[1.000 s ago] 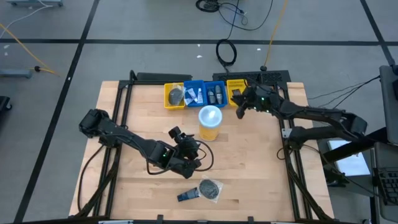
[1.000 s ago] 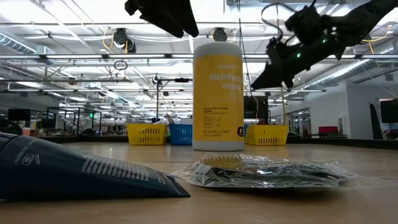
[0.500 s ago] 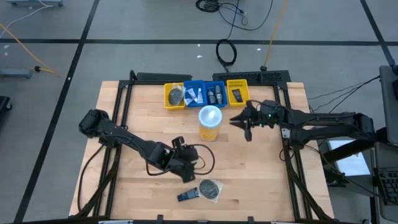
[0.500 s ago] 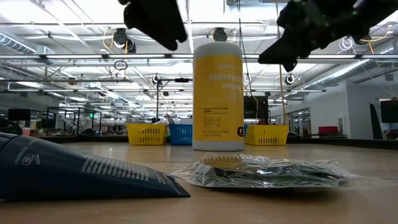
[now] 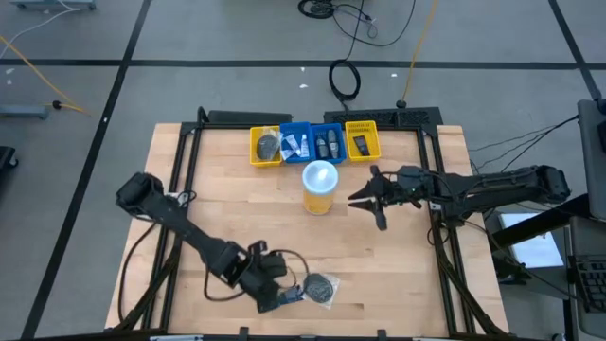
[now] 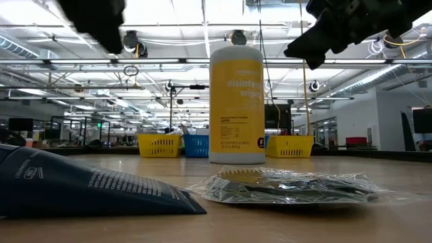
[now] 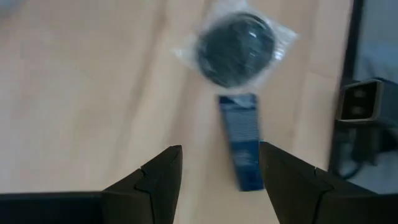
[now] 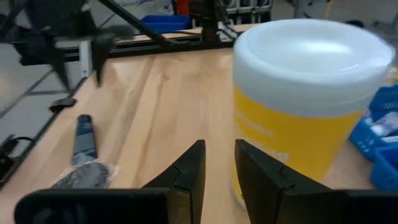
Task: Pick & Place Travel size toiletries
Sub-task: Put the shaving cream into the right yellow basket
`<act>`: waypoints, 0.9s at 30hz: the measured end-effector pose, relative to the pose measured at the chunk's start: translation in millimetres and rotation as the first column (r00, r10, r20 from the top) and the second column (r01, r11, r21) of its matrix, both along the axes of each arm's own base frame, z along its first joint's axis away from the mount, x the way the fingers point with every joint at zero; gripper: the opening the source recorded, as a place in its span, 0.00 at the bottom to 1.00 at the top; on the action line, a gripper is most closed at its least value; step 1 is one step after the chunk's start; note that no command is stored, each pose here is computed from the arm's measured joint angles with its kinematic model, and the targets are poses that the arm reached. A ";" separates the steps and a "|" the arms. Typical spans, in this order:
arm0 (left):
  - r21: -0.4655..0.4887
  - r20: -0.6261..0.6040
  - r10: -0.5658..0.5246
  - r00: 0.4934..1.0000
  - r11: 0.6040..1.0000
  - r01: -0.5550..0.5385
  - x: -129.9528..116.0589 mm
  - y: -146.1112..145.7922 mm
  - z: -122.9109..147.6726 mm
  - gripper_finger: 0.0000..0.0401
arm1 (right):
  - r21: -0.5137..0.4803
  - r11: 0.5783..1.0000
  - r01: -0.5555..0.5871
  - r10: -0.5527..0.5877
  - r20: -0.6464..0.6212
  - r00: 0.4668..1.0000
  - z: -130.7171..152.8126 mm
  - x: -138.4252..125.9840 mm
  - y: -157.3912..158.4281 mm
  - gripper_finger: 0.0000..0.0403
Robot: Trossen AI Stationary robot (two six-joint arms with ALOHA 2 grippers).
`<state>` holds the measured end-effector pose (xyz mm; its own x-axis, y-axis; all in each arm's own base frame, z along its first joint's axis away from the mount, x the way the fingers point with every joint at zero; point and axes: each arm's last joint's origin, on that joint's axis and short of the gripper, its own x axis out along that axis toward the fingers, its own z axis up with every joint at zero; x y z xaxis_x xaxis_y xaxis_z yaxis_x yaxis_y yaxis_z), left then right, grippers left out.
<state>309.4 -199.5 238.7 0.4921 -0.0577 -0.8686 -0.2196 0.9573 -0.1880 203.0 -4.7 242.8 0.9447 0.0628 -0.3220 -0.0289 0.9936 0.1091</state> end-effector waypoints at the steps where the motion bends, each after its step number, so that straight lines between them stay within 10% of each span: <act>1: -0.029 0.006 0.013 1.000 1.000 -0.013 -1.5 -4.2 -6.0 0.53 | -0.011 1.000 0.010 -0.010 0.003 1.000 0.2 0.1 0.0 0.21; 10: -0.206 0.046 0.069 0.997 0.977 -0.059 -20.7 -28.1 -42.9 0.53 | -0.062 0.997 0.048 -0.048 0.007 0.999 0.4 0.2 -0.8 0.21; 27: -0.262 0.000 0.078 0.997 0.962 -0.075 -29.4 -33.8 -94.8 0.53 | -0.066 0.997 0.047 -0.047 0.006 0.999 0.2 0.3 -0.8 0.21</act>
<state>280.1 -233.3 143.9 0.5123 -0.2442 -0.8233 -0.2869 0.8550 -0.4321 203.2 -5.5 243.0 0.9475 -0.0030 -0.3197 0.0177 0.9989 0.0432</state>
